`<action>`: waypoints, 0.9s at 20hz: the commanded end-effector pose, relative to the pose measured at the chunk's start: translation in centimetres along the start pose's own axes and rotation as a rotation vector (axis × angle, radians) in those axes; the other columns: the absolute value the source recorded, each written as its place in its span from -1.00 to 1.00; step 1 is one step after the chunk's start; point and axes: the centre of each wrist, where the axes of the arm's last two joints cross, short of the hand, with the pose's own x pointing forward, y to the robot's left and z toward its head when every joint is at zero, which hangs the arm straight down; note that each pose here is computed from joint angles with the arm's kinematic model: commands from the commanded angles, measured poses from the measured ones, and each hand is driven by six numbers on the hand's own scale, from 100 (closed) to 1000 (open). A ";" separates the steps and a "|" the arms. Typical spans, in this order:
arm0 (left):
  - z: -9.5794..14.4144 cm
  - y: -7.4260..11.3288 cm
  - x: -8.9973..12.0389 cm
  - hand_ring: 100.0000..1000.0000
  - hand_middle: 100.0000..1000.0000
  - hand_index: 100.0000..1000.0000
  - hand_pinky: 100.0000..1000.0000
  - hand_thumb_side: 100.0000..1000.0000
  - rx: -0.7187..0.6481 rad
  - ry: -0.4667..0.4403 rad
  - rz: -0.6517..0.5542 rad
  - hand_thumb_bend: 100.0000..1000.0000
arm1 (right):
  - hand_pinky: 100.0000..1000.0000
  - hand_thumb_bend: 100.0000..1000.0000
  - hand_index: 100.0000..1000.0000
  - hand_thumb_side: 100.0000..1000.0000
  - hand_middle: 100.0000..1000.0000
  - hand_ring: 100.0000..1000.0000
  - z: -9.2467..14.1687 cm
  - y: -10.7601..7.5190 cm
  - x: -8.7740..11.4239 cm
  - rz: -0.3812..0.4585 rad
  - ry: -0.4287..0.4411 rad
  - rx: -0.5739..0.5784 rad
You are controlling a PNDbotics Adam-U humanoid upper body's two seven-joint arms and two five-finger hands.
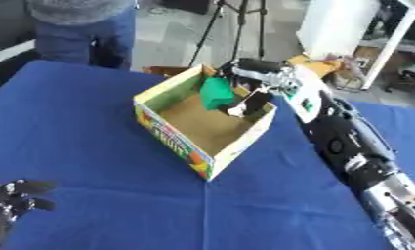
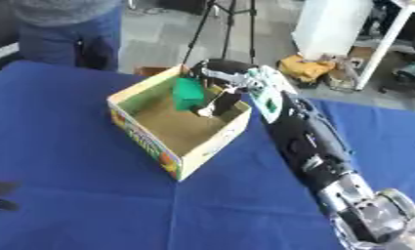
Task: Pick up objects on the table and place them in the box.
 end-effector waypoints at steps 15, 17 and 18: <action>-1.1 -0.4 0.9 0.53 0.06 0.15 0.15 1.00 -0.037 -0.033 0.003 -0.27 | 0.35 -0.74 0.85 0.19 0.80 0.51 -1.5 1.9 0.7 0.067 -0.007 0.087; -1.1 -0.3 0.9 0.53 0.06 0.15 0.15 1.00 -0.035 -0.031 0.003 -0.27 | 0.37 -0.61 0.88 0.21 0.86 0.53 -1.5 1.5 1.0 0.084 -0.027 0.054; -1.0 -0.3 0.9 0.52 0.06 0.15 0.15 1.00 -0.034 -0.030 0.003 -0.27 | 0.36 -0.40 0.88 0.16 0.88 0.53 -1.6 1.2 1.2 0.093 -0.037 0.030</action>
